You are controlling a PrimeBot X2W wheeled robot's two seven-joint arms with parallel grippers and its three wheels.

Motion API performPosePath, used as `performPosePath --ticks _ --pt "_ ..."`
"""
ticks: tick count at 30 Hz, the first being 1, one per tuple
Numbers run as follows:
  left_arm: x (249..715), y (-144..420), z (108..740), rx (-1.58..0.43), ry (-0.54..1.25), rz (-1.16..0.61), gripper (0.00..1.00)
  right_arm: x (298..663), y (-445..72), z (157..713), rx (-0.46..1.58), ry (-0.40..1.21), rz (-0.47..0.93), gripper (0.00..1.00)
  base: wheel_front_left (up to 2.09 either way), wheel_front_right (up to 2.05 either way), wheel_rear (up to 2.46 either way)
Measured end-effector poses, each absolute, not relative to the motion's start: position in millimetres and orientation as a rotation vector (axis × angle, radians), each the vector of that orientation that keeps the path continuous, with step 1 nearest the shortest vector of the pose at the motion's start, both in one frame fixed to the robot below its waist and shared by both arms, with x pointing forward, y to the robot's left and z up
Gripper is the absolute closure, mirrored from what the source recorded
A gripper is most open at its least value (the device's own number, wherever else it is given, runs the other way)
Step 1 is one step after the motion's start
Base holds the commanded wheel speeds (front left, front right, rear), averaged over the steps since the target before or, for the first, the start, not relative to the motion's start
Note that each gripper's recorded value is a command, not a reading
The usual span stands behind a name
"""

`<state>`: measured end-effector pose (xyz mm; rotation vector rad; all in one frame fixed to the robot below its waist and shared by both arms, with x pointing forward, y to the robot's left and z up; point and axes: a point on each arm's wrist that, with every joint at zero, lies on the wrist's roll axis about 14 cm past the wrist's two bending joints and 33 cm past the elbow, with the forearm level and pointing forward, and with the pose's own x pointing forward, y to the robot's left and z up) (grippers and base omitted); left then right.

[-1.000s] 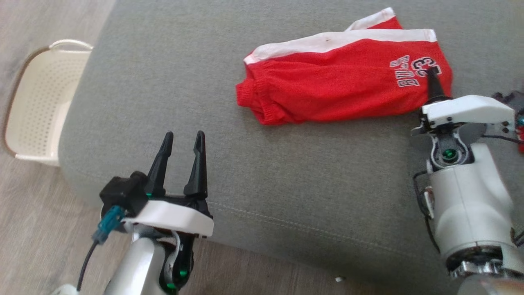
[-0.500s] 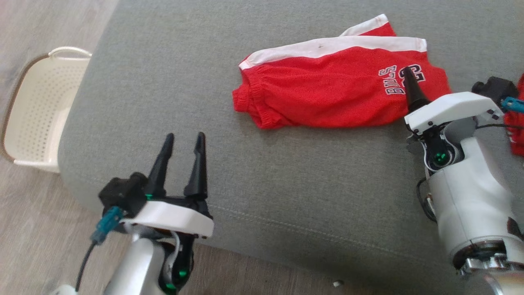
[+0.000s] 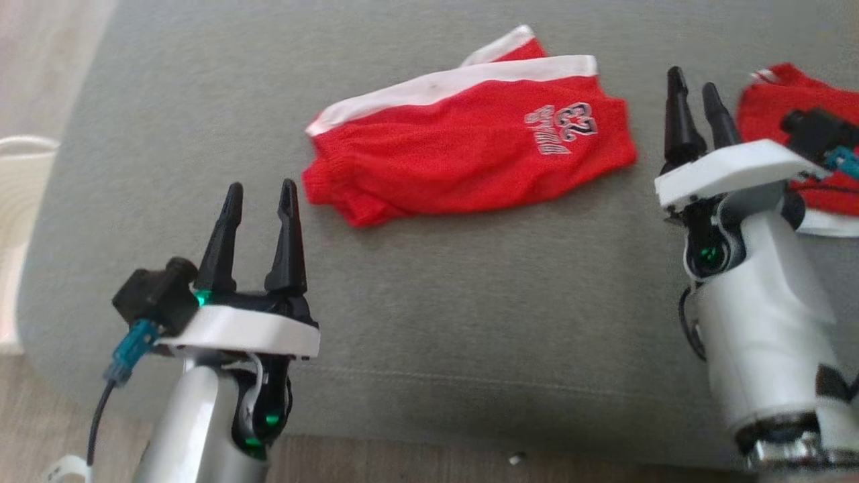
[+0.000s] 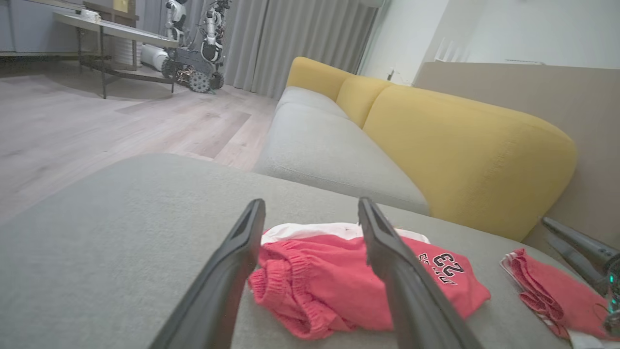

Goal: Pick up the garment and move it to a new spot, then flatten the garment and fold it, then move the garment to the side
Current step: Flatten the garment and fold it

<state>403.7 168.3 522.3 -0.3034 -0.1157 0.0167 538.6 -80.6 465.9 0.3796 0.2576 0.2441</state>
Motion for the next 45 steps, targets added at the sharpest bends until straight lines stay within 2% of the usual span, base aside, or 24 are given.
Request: performPosePath --ticks 9,18,22,31,38,45 --pt "431 128 510 -0.289 -0.074 -0.107 0.00 489 -104 479 0.337 0.149 0.256 0.00 0.00 0.00 0.00" --pt "457 102 492 -0.253 -0.028 -0.182 0.00 462 -124 483 0.297 0.115 0.224 0.00 0.00 0.00 0.00" --pt "474 75 471 -0.169 0.061 -0.317 0.00 460 -128 486 0.268 0.104 0.221 0.00 0.00 0.00 0.00" --pt "563 24 485 -0.026 0.226 -0.546 0.00 452 -138 474 0.256 0.133 0.200 0.00 0.00 0.00 0.00" --pt "577 -4 447 0.066 0.477 -0.684 0.00 454 -149 474 0.259 0.116 0.176 0.00 0.00 0.00 0.00" --pt "593 -8 425 0.190 0.533 -0.730 0.00 452 -163 464 0.270 0.125 0.134 0.00 0.00 0.00 0.00"
